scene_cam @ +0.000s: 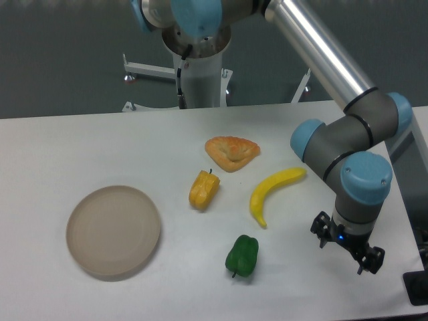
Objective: Pick up the green pepper from the table
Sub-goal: 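Move the open gripper over toward the green bell pepper, then lower the gripper onto the green pepper and close on it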
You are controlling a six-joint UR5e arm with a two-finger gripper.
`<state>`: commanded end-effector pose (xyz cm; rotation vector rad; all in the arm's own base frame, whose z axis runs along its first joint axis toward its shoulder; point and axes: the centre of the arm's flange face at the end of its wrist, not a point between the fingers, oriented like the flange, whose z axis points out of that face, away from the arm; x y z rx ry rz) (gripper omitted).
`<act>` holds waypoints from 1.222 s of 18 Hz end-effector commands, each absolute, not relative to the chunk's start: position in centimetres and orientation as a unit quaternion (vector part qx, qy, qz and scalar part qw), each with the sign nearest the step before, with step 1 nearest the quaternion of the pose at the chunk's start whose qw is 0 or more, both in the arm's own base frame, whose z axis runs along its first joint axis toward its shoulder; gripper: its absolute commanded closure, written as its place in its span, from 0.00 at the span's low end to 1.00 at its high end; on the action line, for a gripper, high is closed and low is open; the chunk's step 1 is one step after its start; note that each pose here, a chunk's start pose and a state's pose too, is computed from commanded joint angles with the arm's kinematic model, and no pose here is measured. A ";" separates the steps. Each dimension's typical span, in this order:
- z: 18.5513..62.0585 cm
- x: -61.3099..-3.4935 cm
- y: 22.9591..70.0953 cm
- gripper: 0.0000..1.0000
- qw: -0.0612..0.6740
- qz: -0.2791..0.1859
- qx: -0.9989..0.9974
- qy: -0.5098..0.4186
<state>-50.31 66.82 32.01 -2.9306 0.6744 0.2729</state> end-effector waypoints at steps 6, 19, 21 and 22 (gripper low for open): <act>32.6 -48.0 66.7 0.00 0.116 0.029 -0.984 0.130; 29.6 -37.0 68.8 0.00 0.115 -0.063 -0.991 0.009; 28.9 -36.4 68.5 0.00 0.118 -0.060 -0.991 0.011; 28.8 -36.2 68.3 0.00 0.123 -0.056 -0.991 0.012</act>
